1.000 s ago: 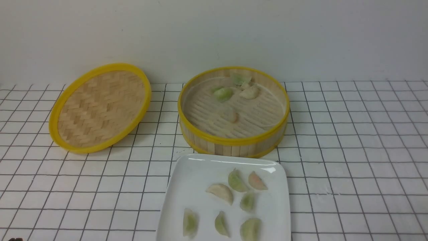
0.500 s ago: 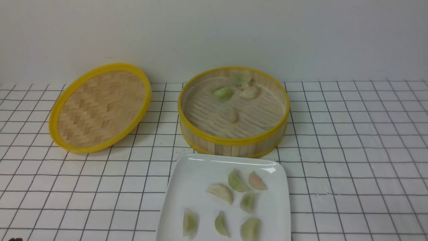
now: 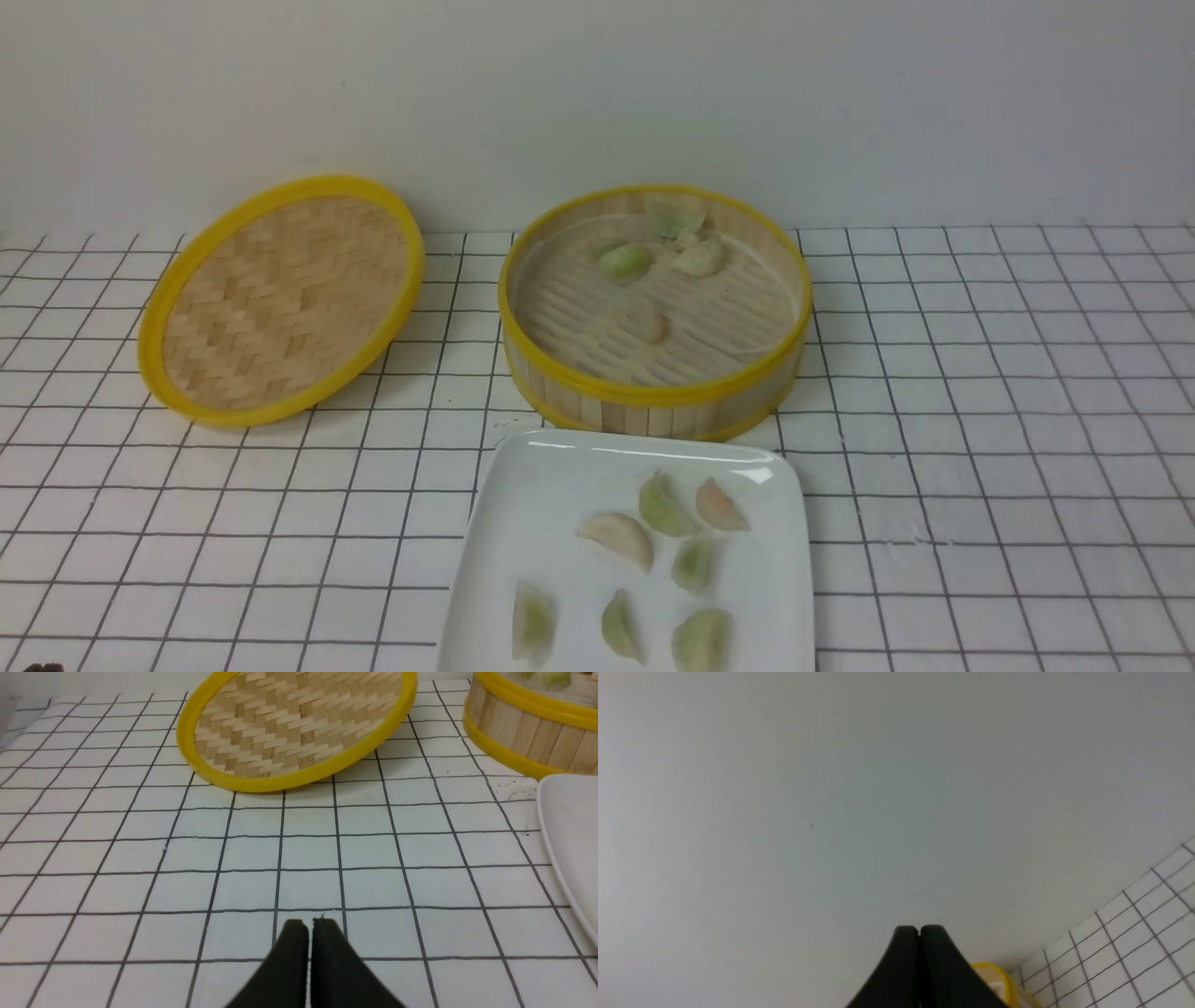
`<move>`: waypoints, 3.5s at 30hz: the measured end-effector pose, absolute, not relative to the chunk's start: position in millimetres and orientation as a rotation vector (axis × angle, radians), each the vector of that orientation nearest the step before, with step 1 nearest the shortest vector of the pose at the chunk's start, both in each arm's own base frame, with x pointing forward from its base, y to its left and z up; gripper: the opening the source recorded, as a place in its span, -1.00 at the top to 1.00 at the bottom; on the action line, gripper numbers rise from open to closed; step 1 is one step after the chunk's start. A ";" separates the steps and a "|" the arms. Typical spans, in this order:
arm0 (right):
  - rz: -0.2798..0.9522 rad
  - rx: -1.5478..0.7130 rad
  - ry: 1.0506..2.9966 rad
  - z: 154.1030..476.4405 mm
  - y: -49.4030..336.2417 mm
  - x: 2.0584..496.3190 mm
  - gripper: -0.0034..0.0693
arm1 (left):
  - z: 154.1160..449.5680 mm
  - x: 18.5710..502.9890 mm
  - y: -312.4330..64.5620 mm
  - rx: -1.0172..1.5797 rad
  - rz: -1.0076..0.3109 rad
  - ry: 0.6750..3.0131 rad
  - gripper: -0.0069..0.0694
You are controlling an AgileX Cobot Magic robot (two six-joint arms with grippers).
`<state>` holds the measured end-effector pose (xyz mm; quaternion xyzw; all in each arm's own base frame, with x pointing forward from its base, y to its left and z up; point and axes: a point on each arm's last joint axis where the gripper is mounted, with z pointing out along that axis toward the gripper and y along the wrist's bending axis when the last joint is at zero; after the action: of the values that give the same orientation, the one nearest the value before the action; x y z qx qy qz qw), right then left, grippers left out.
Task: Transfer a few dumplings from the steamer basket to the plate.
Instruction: Use the right arm to grab a dumpling from inside the steamer, then use the right arm to put the dumpling into the plate, then use the right arm to grab a dumpling from inside the steamer
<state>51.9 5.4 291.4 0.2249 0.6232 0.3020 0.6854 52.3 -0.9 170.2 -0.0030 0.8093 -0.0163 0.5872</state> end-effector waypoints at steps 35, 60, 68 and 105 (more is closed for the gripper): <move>0.258 -0.473 2.649 251.6 258.5 447.7 0.71 | 170.2 52.3 -0.9 -0.007 -0.038 1.886 0.84; 0.184 -0.592 2.615 223.2 267.2 464.7 0.43 | 170.2 52.3 -0.9 -0.007 -0.038 1.886 0.84; 0.417 -0.650 2.779 269.6 245.4 373.1 0.43 | 170.2 52.3 -0.9 -0.007 -0.038 1.886 0.84; 0.128 -0.554 2.383 231.2 223.3 483.7 -0.41 | 170.2 52.3 -0.9 -0.007 -0.038 1.886 0.84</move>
<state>483.7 223.3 231.2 -0.2127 0.9150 0.0491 0.3392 52.3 -0.9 170.2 -0.0030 0.8093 -0.0163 0.5872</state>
